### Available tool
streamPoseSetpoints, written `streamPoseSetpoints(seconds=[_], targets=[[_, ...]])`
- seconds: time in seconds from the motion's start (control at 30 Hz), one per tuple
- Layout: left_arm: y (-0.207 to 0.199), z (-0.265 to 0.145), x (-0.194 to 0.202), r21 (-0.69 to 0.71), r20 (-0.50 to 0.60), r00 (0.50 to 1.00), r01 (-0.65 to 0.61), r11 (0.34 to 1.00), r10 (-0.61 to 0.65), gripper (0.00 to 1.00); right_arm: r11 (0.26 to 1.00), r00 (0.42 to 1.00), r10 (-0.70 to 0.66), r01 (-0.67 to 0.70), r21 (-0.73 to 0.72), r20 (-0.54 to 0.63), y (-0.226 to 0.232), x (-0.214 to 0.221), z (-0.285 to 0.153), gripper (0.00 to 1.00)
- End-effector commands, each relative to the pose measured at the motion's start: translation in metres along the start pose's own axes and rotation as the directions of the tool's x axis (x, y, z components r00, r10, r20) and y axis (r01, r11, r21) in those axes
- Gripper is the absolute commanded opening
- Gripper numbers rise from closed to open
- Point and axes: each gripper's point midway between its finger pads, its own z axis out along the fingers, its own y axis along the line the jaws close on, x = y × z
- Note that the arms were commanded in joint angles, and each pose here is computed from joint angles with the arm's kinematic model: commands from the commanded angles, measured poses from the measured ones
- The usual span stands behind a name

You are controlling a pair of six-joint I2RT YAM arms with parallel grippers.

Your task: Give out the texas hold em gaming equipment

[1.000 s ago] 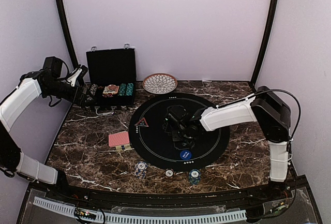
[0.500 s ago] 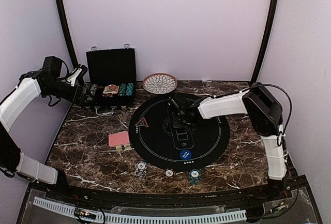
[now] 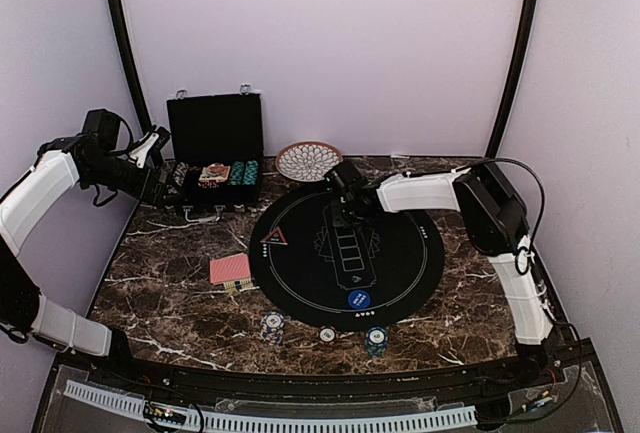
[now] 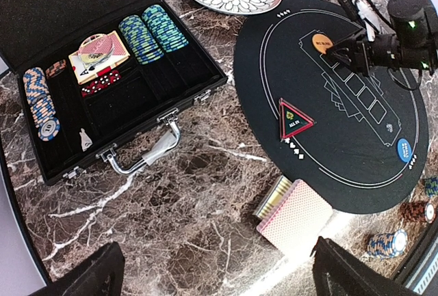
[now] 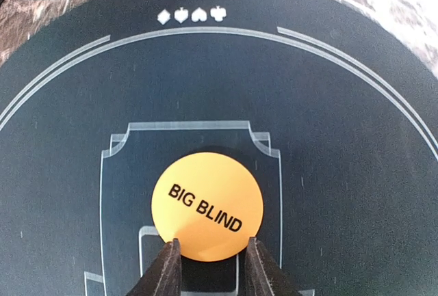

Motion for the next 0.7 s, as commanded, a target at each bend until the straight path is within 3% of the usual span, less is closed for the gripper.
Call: streamPoseSetpoints(seconds=[0.0, 0.17, 0.33, 0.5, 0.67], targets=[[-0.011, -0.012, -0.003, 0.031, 0.018, 1.000, -0.021, 0.999, 0.021, 0.99, 0.999, 0.998, -0.037, 0.038, 0.027, -0.045, -0.012, 0.005, 0.023, 0.32], [-0.012, -0.008, 0.001, 0.046, -0.003, 1.000, -0.017, 0.999, 0.017, 0.99, 0.999, 0.999, -0.047, 0.047, 0.022, -0.014, -0.011, -0.011, 0.009, 0.36], [-0.013, -0.003, 0.007, 0.074, -0.047, 0.999, -0.002, 0.997, 0.006, 0.99, 0.996, 0.997, -0.074, 0.076, -0.041, 0.033, 0.002, -0.019, -0.044, 0.58], [-0.019, 0.002, 0.019, 0.117, -0.094, 0.995, 0.023, 0.993, -0.012, 0.99, 0.983, 0.988, -0.154, 0.155, -0.095, 0.018, 0.022, 0.028, -0.101, 0.73], [-0.022, 0.005, 0.023, 0.123, -0.108, 0.994, 0.033, 0.992, -0.020, 0.99, 0.968, 0.977, -0.206, 0.195, -0.155, -0.061, 0.025, 0.092, -0.140, 0.74]])
